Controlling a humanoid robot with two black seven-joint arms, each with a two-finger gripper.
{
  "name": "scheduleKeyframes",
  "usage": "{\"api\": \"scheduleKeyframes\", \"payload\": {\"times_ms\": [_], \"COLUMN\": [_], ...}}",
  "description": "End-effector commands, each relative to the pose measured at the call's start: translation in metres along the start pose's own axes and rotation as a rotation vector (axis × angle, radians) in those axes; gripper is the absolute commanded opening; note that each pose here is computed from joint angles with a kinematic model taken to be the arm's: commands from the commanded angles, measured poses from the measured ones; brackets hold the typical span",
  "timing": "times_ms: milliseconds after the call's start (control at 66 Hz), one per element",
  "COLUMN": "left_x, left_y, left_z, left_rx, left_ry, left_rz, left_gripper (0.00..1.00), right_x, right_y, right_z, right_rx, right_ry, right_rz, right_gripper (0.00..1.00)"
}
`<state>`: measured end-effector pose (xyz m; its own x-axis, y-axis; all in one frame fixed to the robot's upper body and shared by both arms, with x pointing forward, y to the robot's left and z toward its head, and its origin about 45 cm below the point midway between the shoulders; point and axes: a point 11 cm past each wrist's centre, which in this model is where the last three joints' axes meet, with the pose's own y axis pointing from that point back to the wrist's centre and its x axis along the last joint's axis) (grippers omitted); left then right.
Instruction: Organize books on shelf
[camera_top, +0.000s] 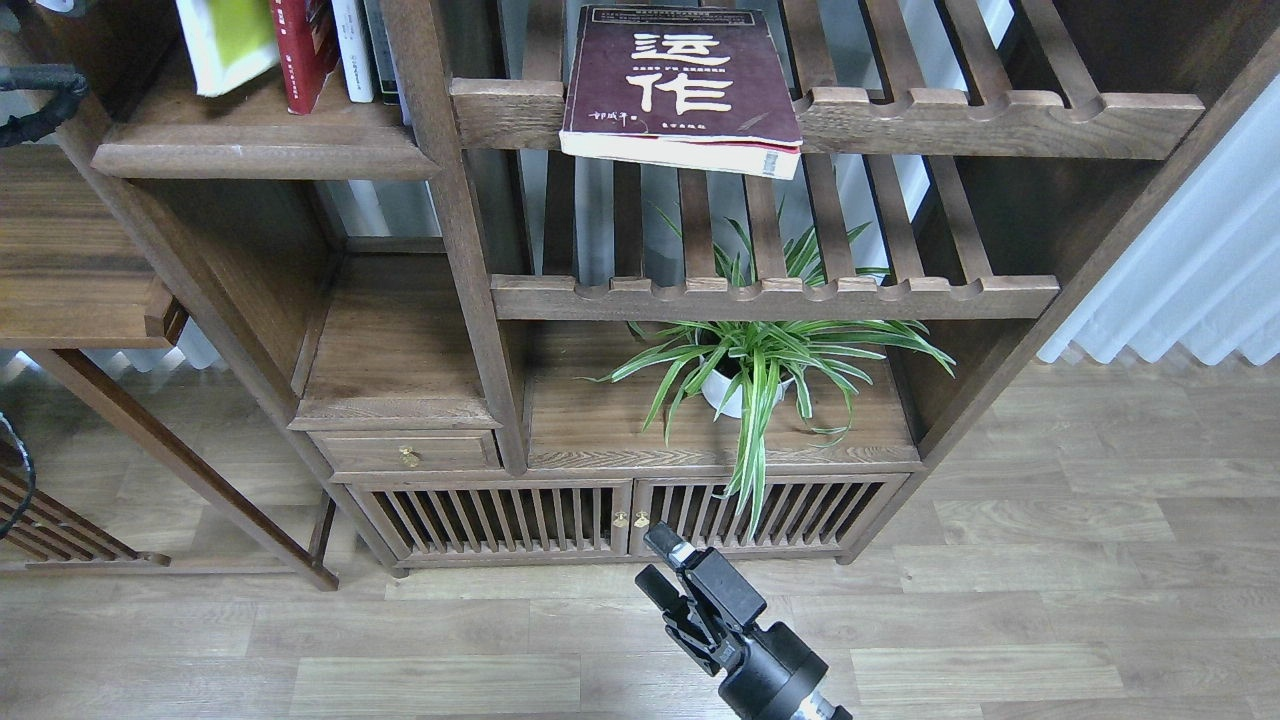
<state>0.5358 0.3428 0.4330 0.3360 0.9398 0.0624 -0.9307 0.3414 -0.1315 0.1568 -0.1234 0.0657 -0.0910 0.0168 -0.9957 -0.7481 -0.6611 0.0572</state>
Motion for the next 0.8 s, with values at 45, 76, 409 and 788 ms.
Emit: {"api": "scheduleKeyframes", "payload": {"times_ms": [45,76,409,788], "left_x": [-0.002,-0.003,-0.011,0.001], "left_y": [-0.001,-0.001,-0.006,0.003], "left_z": [0.001,0.001,0.017,0.054], "left_rx": [-0.001,-0.004,-0.056,-0.125], "left_ry": [-0.001,-0.001,0.012,-0.025], "left_rz": [-0.007,-0.009,-0.031,-0.031], "left_gripper": [0.39,0.4,0.4,0.66], "right_x": [0.0,0.0,0.0,0.0], "right_y": [0.001,0.001,0.001,0.002], "right_z": [0.0,0.0,-0.004,-0.003], "right_rx": [0.002,0.002,0.014,0.009], "right_ry": [-0.002,-0.002,0.002,0.001], "right_rz": [0.002,0.002,0.0,0.001], "right_gripper": [0.99,0.99,0.99,0.99]}}
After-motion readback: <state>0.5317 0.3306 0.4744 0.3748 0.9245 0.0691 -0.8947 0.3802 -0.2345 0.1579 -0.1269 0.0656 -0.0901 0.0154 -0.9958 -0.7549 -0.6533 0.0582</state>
